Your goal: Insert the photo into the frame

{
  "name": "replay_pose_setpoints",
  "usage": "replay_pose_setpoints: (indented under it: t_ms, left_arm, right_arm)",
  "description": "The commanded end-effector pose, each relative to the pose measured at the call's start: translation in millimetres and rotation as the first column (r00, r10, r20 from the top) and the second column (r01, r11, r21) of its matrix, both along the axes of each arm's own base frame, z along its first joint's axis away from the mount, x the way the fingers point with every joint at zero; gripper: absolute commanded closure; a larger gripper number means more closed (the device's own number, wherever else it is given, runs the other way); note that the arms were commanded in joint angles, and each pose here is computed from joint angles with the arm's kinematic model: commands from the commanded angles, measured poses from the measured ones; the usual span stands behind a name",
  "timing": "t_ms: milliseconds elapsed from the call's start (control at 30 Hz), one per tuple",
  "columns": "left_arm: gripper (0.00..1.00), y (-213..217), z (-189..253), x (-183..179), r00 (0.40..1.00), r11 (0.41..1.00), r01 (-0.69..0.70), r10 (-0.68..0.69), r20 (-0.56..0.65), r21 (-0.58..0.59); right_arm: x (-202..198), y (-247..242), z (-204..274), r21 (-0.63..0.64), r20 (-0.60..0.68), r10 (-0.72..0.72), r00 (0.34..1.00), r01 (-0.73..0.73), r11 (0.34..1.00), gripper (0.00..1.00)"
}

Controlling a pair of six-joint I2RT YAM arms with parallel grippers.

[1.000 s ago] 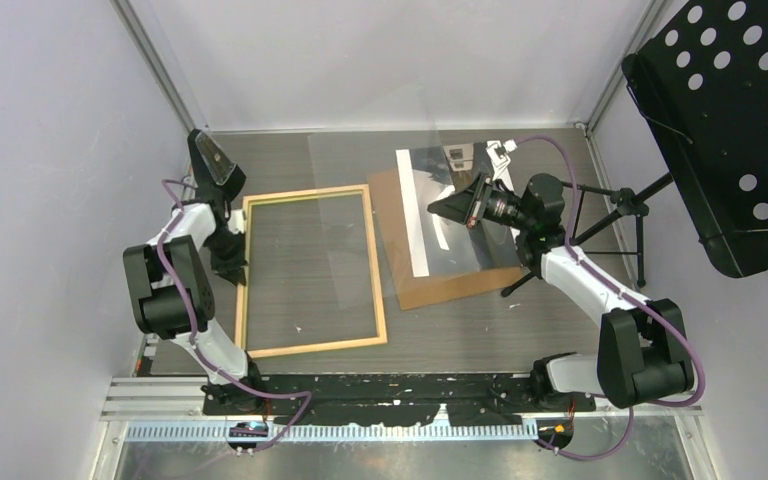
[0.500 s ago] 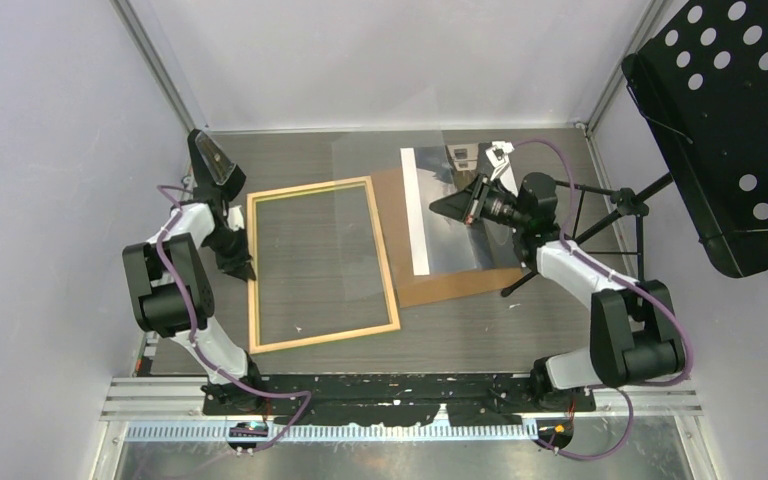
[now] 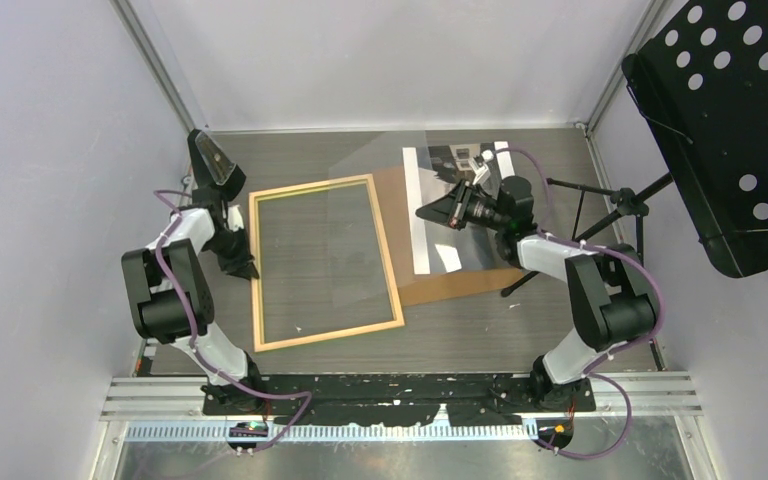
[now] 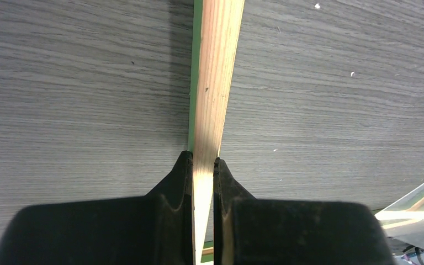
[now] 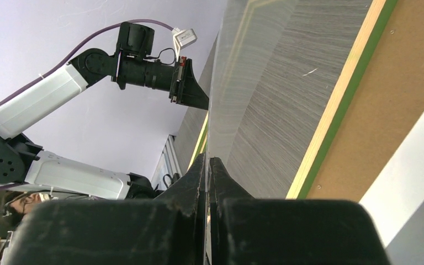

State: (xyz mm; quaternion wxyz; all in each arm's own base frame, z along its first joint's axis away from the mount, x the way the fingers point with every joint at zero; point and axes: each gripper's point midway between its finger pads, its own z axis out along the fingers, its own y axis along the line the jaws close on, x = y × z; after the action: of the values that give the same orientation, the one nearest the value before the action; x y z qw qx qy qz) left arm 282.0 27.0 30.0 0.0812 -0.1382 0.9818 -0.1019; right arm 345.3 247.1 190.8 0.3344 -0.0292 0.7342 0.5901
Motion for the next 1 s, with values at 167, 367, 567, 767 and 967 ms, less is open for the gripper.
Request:
replay_pose_setpoints:
  t_ms: [167,367,567,767,967]
  left_arm:
    - [1.00,-18,10,14,0.994,0.996,-0.021,0.031,0.107,-0.089]
    - [0.91,-19,16,17,0.990,0.996,-0.012,0.024,0.137,-0.092]
    - [0.57,-18,20,16,0.989,0.996,-0.007,0.020,0.147,-0.087]
    - [0.32,-12,31,17,0.984,0.997,-0.010,0.023,0.176,-0.075]
    - [0.23,2,48,17,0.973,0.999,-0.029,0.036,0.227,-0.034]
  right_arm:
    - [1,24,37,0.120,0.095,0.045,0.994,-0.057,0.991,0.94]
    - [-6,39,29,0.153,0.061,0.076,0.995,-0.084,0.985,0.95]
    - [-13,54,22,0.167,0.037,0.105,0.994,-0.110,0.980,0.94]
    - [-18,66,17,0.194,0.010,0.120,0.993,-0.120,0.974,0.95]
    - [-25,79,12,0.218,-0.018,0.138,0.990,-0.131,0.967,0.95]
